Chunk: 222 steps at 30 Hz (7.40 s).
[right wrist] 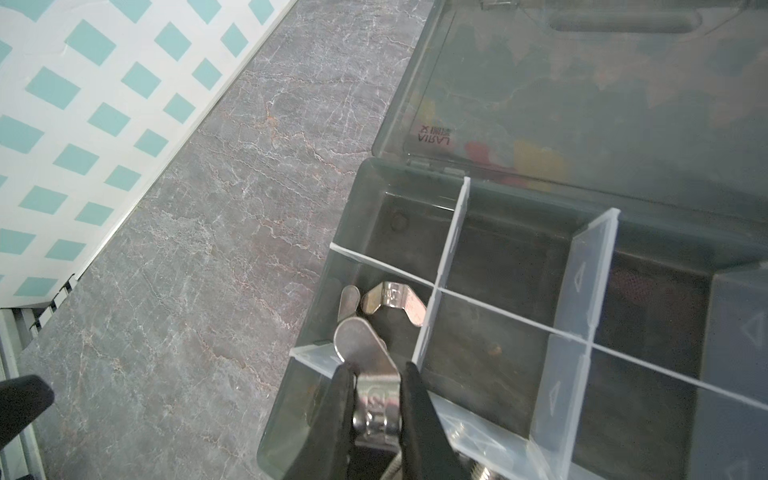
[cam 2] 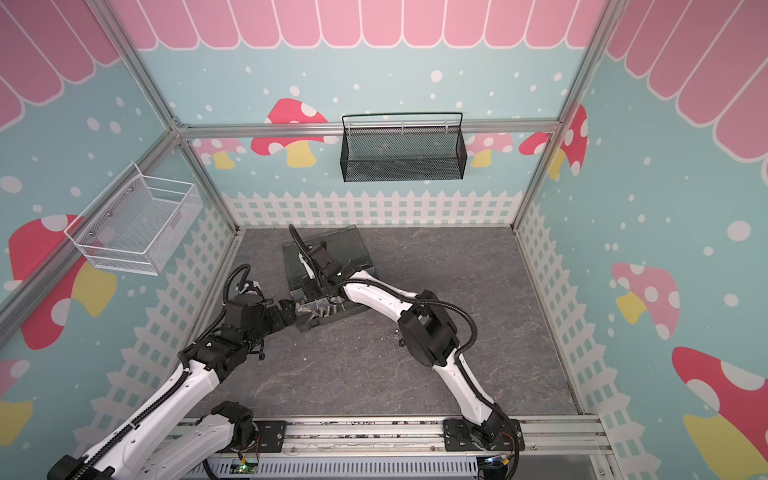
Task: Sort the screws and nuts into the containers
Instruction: 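Carry the wing nut with the right gripper over the organizer, then open the right gripper to drop the wing nut in, then reach the left gripper to the pile and grasp a wing nut, then carry the wing nut over the organizer compartment, then open the left gripper to release the wing nut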
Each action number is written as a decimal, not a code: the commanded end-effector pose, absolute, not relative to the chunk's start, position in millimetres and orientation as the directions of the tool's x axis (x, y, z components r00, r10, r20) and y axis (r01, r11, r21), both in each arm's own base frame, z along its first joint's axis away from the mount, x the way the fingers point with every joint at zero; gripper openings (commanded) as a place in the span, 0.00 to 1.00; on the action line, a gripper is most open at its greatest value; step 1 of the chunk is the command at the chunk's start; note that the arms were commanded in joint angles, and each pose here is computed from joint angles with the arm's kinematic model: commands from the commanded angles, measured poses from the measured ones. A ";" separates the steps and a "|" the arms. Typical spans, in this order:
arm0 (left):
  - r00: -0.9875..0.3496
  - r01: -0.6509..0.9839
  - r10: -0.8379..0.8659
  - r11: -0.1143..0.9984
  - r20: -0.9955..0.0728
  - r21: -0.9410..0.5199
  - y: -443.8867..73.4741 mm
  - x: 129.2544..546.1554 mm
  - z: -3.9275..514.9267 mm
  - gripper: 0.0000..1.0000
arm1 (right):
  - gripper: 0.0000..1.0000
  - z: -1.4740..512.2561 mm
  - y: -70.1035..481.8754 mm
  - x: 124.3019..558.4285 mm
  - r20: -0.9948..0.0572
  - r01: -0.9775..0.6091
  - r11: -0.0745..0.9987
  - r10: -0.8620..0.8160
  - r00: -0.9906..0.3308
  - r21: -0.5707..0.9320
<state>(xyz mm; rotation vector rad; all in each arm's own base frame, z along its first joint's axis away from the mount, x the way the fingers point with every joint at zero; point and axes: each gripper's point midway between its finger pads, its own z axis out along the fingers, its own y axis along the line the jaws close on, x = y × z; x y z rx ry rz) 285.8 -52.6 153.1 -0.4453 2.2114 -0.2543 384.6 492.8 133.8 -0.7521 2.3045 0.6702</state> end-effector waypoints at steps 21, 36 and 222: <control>-0.567 -0.285 -0.406 0.913 -0.716 -0.292 -39.3 281.7 151.4 1.00 | 0.26 93.5 518.7 393.9 -0.659 -0.694 0.681 -0.414 -0.628 0.234; -0.493 -0.309 -0.437 0.896 -0.752 -0.318 -27.3 272.5 167.7 0.96 | 0.44 158.3 500.1 401.7 -0.715 -0.654 0.730 -0.349 -0.606 0.197; -0.833 -0.116 -0.084 0.993 -0.547 0.024 -76.5 400.9 97.0 0.01 | 0.98 121.1 33.7 286.4 -0.623 0.184 0.913 0.386 -0.681 0.364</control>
